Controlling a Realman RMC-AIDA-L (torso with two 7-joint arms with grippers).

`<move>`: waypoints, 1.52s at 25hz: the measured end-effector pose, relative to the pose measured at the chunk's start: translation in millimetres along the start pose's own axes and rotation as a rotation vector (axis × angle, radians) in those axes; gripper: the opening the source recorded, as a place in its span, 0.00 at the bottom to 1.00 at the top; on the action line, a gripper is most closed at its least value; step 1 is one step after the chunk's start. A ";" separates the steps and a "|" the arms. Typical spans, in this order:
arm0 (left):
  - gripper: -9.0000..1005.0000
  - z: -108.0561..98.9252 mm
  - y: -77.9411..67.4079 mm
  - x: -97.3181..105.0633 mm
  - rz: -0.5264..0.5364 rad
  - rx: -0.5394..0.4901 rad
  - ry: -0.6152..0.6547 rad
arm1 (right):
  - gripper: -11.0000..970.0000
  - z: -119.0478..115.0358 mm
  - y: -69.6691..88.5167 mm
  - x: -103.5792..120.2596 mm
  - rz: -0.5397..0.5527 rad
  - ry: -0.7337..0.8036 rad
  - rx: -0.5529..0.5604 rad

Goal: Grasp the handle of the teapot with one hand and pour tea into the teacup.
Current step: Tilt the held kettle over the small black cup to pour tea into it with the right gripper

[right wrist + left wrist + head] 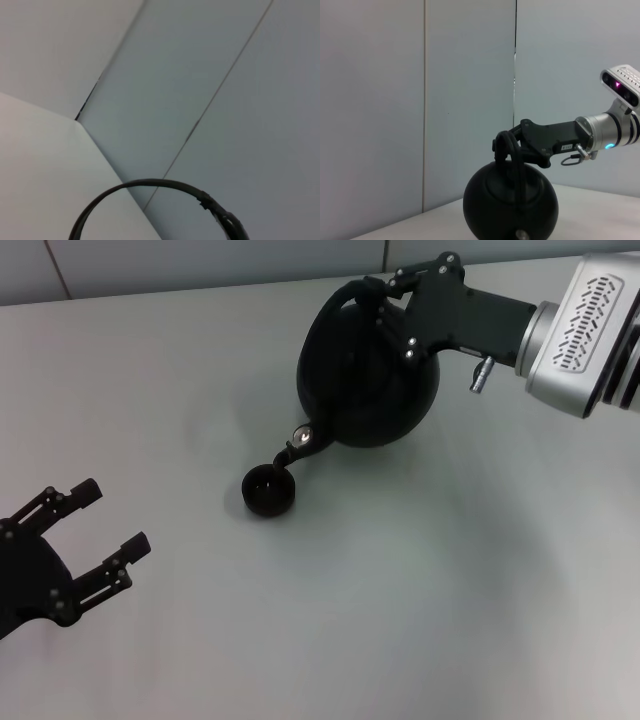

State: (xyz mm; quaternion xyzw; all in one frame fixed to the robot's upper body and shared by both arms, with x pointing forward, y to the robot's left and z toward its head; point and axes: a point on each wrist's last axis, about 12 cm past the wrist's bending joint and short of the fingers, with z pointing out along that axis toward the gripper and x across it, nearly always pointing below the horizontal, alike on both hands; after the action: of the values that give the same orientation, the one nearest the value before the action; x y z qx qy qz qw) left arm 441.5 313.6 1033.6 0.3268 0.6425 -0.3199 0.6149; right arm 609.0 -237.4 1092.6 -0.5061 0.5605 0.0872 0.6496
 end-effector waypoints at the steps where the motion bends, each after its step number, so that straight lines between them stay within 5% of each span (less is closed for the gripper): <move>1: 0.79 0.2 -0.1 0.1 -0.001 0.000 -0.001 | 0.10 0.2 0.3 0.0 -0.014 0.000 -0.002; 25: 0.79 3.9 -1.5 0.2 -0.012 0.002 -0.015 | 0.10 14.0 -0.6 -6.8 -0.134 -0.001 -0.033; 38: 0.79 1.5 -0.8 -1.2 -0.009 -0.003 -0.024 | 0.10 3.6 1.3 0.2 0.070 0.021 -0.008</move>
State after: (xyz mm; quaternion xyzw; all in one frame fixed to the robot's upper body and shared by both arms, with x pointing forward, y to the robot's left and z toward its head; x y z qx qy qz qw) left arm 441.8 311.9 1034.7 0.3191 0.6370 -0.3257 0.6215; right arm 610.6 -234.2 1091.2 -0.4897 0.5843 0.1068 0.6382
